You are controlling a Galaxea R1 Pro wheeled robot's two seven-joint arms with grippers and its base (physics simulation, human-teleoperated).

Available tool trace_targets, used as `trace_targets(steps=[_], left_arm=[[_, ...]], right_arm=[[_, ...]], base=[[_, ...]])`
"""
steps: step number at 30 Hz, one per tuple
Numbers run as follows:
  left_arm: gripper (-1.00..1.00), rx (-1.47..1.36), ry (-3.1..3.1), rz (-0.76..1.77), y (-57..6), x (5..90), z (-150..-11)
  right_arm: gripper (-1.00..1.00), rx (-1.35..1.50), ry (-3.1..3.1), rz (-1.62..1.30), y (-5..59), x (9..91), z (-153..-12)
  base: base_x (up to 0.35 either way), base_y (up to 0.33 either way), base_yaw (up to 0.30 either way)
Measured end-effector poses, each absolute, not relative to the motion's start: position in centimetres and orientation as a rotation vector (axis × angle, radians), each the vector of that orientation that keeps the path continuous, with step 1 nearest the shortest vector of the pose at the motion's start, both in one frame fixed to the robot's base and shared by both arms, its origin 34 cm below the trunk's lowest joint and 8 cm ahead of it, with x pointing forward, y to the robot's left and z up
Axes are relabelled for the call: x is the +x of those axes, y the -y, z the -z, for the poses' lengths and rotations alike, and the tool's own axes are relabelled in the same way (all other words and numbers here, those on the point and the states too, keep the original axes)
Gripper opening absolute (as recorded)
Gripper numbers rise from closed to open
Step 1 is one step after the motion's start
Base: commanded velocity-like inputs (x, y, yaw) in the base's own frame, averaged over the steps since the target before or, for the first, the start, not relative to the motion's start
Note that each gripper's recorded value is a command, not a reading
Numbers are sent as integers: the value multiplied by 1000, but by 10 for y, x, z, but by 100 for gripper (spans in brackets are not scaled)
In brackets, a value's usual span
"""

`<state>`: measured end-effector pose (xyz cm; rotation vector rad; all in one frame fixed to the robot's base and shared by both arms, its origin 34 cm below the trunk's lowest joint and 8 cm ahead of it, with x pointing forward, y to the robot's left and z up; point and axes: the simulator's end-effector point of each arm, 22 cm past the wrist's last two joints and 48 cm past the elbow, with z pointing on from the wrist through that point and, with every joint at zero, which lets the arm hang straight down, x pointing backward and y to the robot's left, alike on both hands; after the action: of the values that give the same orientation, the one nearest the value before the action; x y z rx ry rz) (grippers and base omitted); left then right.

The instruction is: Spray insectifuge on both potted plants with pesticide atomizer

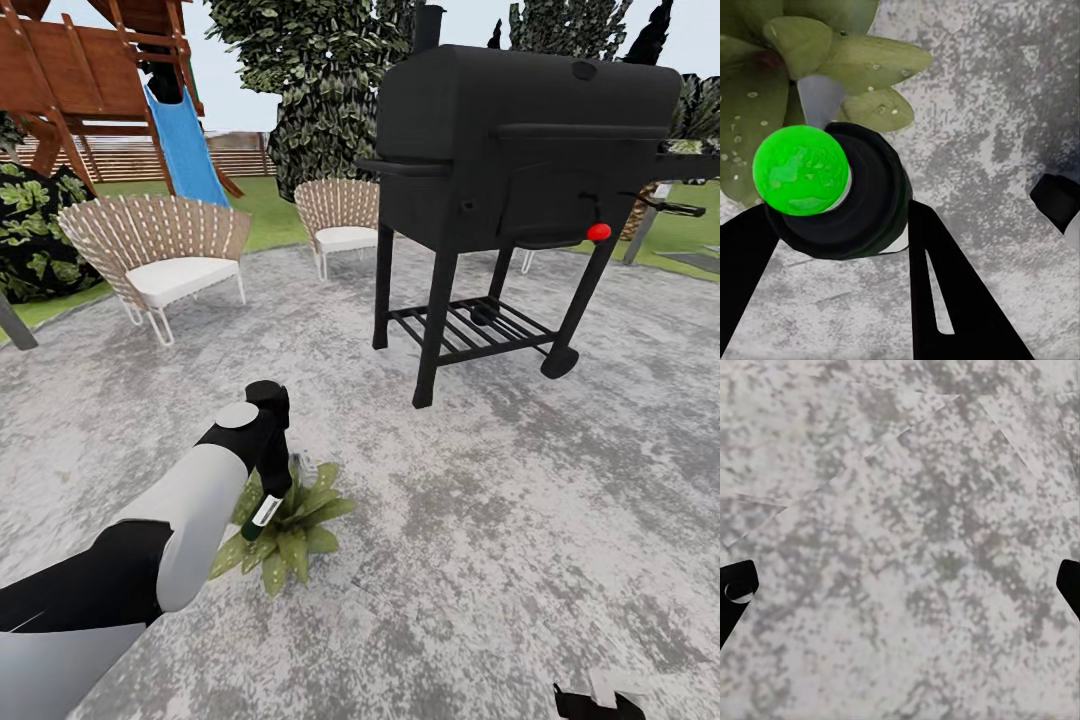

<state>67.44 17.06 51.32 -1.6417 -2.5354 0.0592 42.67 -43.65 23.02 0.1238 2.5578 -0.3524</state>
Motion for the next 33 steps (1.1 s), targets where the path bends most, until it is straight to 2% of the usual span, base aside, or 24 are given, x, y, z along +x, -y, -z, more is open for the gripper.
trace_targets(steps=[11, 21, 26, 33], left_arm=[[-100, -1644, 2538, -54, -171, 674, -516], [-100, -1642, 2527, -59, -171, 670, -511], [-100, -1642, 2527, -60, -171, 669, -511], [-100, -1641, 2522, -46, -175, 670, -511]], right_arm=[[100, 129, -2551, 355, 438, 428, -232], [100, 130, -2551, 353, 437, 429, -232], [100, 130, -2551, 354, 437, 429, -232], [100, 130, -2551, 353, 437, 429, -232]], base=[[0, 0, -231], [0, -2, -9], [-6, -179, 0], [-196, -114, 0]])
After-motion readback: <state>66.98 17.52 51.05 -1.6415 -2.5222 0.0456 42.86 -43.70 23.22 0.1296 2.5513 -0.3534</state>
